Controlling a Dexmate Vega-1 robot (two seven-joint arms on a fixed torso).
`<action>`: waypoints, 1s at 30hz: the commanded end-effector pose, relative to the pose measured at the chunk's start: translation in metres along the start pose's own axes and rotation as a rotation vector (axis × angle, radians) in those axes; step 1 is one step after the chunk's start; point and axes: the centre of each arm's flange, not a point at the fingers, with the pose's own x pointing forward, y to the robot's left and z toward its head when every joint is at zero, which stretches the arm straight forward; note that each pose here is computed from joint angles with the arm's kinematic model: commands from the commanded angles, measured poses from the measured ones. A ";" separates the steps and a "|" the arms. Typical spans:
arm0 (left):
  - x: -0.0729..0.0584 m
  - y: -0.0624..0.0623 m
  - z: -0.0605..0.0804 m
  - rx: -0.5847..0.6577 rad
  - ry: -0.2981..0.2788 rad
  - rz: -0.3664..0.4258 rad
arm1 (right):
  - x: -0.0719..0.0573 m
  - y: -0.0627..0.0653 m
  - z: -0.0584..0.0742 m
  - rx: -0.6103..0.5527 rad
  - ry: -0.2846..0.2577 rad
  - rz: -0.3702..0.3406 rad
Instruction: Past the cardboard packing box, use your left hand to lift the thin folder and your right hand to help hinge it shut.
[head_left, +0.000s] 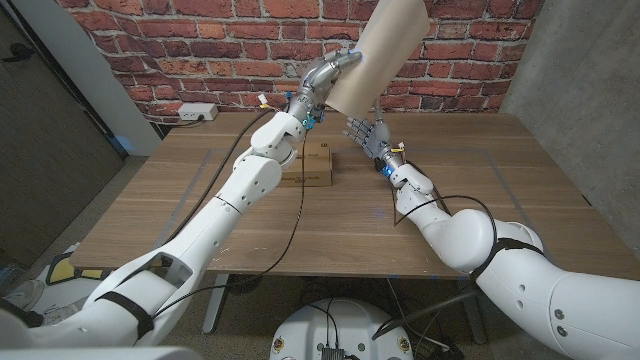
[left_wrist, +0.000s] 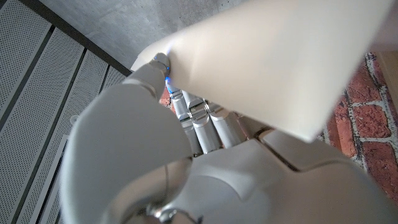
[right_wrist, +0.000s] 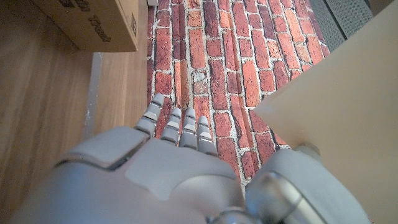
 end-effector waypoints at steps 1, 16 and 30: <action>-0.009 0.001 -0.003 -0.032 0.008 0.052 | 0.000 -0.004 -0.002 0.050 -0.041 -0.097; -0.015 0.020 -0.007 0.008 0.012 0.192 | 0.001 -0.002 0.010 0.134 -0.121 -0.059; -0.029 0.020 0.008 0.041 -0.084 0.273 | 0.000 -0.005 0.006 0.144 -0.104 -0.077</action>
